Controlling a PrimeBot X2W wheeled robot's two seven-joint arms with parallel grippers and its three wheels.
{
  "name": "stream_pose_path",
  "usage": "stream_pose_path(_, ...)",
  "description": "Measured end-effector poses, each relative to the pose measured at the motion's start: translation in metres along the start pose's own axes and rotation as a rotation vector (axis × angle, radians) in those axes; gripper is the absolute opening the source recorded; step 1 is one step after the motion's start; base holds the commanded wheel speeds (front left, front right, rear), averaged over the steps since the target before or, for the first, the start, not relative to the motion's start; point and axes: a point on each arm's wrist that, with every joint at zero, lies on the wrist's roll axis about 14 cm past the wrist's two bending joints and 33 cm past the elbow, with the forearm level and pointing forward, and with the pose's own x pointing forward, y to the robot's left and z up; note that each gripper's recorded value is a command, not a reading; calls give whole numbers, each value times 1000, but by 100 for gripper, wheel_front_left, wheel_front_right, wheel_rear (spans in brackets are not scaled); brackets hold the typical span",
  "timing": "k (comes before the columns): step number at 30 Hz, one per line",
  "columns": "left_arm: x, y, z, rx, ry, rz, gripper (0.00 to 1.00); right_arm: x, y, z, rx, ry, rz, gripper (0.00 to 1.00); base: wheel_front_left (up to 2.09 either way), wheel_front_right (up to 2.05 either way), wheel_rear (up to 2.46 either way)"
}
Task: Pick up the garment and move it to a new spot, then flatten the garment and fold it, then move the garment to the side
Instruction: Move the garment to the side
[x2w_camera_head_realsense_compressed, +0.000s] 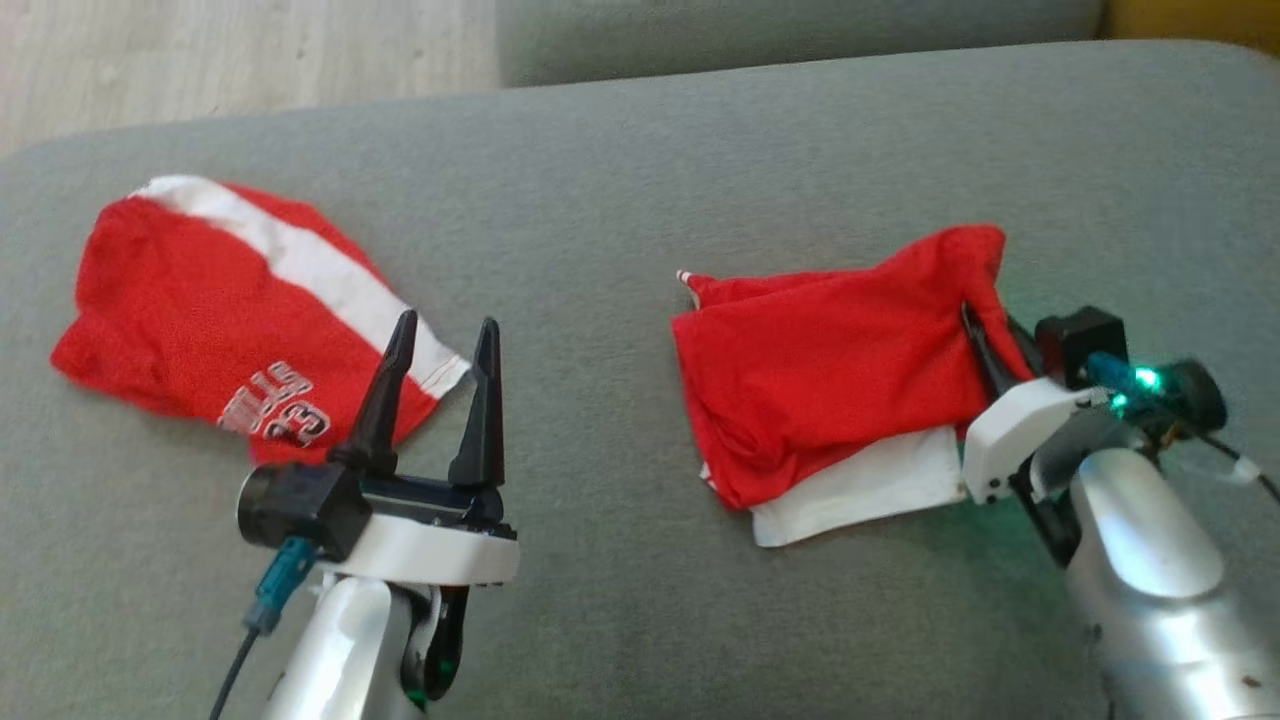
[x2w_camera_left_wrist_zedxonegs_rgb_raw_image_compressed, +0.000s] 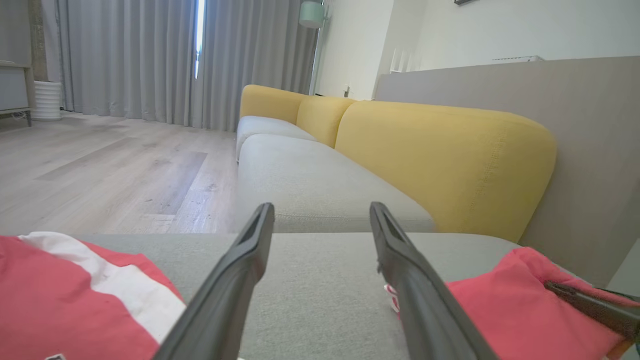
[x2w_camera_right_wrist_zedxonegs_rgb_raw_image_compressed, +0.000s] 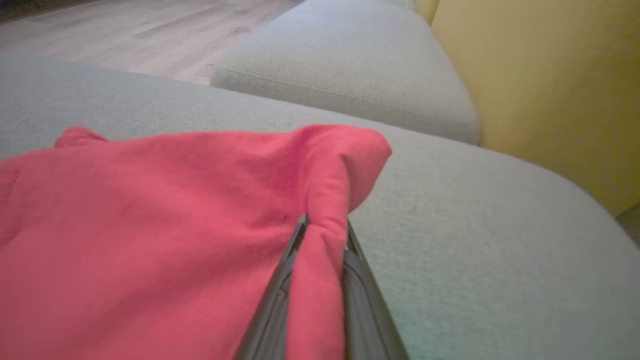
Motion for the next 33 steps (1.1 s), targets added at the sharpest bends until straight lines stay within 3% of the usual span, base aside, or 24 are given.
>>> stream_pose_path(6,10,-21,0,-22,-10,-56,100,-16,-61,11,-131,-4,-64,0,0,0,0)
stream_pose_path(12,23,-14,-15,-41,17,-50,100,-15,-137,14,-259,49,-156,0,0,0,0)
stream_pose_path(17,37,-3,-23,-45,25,-46,100,-14,-200,5,-292,133,-274,0,0,0,0)
stream_pose_path(24,42,13,-37,-50,51,-19,100,-10,-240,-16,-272,227,-373,0,0,0,0)
stream_pose_path(33,41,22,-47,-53,72,3,100,6,-235,-16,-265,210,-370,0,0,0,0)
